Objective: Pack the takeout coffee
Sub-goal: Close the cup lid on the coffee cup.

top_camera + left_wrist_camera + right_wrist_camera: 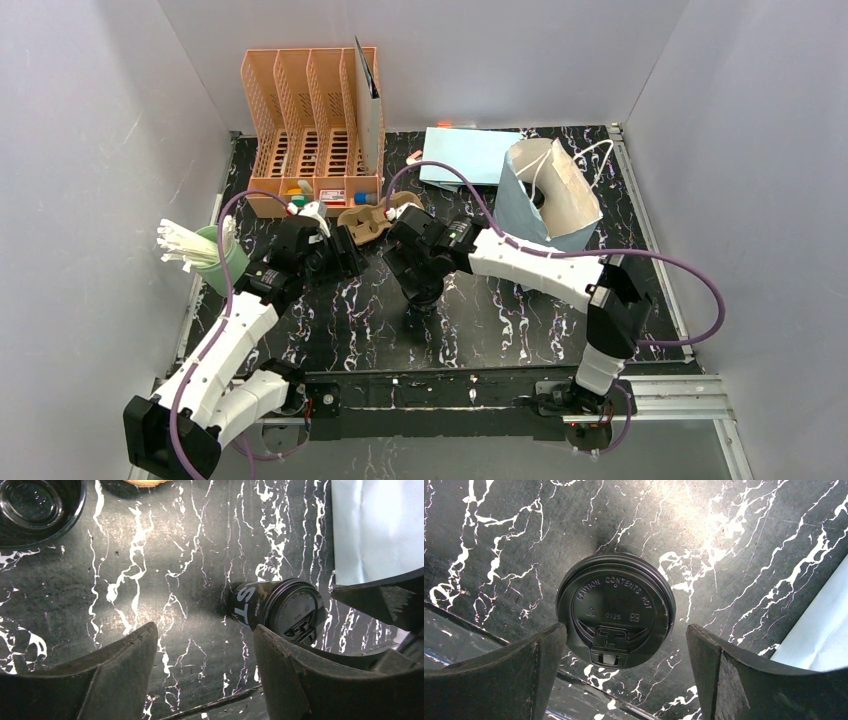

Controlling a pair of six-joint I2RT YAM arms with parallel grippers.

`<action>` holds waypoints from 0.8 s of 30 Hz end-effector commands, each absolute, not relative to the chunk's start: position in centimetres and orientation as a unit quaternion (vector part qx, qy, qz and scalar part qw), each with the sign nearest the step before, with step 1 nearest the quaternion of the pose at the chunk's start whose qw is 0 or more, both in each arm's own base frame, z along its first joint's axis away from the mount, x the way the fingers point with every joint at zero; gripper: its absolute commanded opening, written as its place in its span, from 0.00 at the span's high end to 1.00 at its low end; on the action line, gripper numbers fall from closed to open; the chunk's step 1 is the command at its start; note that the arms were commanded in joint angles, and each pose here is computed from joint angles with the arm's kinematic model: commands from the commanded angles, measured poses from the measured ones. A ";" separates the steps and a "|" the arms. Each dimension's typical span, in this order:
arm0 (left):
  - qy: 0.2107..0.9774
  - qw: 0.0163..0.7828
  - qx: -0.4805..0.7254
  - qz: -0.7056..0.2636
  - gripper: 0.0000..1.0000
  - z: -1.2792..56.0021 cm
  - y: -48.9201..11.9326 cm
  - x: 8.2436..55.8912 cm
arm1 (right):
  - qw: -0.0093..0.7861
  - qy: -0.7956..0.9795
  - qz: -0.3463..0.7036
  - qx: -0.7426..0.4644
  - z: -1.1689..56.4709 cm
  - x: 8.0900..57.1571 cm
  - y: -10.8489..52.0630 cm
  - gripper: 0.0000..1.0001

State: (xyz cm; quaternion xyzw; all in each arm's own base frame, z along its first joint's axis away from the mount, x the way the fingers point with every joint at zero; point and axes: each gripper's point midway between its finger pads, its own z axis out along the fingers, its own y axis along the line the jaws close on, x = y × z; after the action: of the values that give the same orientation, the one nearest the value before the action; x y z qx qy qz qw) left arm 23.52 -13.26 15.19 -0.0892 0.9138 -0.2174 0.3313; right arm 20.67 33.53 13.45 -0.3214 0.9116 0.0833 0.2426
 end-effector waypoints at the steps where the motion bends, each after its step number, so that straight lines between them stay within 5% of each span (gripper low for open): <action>1: 0.905 0.336 -0.094 -0.243 0.33 15.7 -13.9 23.8 | 0.248 0.906 0.094 -0.329 14.6 20.9 34.7 0.02; 24: 0.907 0.305 -0.069 -0.283 0.38 14.3 -15.7 23.2 | 0.226 0.910 0.095 -0.335 13.5 20.6 35.3 0.02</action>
State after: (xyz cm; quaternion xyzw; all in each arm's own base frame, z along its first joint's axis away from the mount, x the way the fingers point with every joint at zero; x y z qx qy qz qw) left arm 23.49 -15.30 14.66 -0.0741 0.9069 -0.2690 0.3157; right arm 20.46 34.69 12.66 -0.3318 0.9125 0.0911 0.2213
